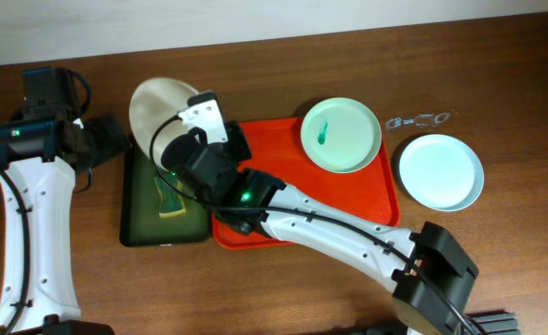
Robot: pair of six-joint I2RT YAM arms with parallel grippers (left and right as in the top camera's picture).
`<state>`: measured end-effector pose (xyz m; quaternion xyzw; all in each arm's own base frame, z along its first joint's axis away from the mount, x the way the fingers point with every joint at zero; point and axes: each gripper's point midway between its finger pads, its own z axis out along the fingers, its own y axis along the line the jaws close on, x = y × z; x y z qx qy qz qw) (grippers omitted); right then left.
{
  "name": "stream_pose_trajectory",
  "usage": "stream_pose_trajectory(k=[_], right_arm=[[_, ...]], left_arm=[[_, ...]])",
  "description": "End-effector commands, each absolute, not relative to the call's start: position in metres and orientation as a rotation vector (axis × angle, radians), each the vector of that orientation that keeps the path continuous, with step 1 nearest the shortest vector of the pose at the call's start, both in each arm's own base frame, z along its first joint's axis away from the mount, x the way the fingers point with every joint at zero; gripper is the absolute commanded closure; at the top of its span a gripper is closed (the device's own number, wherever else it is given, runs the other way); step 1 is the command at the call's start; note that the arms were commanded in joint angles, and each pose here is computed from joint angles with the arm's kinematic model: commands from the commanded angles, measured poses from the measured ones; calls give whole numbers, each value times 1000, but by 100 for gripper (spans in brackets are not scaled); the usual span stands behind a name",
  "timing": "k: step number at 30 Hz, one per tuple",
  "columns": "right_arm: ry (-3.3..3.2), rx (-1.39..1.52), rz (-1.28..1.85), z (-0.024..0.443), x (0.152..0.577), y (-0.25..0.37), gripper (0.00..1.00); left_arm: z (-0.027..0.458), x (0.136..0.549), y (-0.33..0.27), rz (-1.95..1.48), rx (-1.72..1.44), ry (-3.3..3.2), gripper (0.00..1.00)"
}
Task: Clean dirty plates on tray and stack at the side
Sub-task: 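Lift the cleaned plate with right gripper and tip it over green tray, then carry the plate right and stack it on the first cleaned plate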
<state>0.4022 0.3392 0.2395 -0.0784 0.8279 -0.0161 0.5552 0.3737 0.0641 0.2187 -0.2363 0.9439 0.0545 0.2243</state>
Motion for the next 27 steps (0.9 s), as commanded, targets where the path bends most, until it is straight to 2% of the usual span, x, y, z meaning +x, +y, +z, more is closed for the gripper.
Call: stream_pose_trajectory(k=[1,6,11,14,18,27], right_arm=[[2101,9,262,222,406,342,96],[2303,-20,518,202,415,328,96],[2368,-4,925,232,426,291,96],[2409,74,1081,240,431,243,96],[2510,397,1150,224,434,146,96],[2507,790,1006,196,396,-41,96]], left_arm=[[221,374,65,148,-663,2595,1],[221,374,65,148,-662,2595,1],[221,374,65,148,-663,2595,1],[221,374,65,148,-663,2595,1],[221,374,65,148,-663,2595,1],[221,374,65,148,-663,2595,1]])
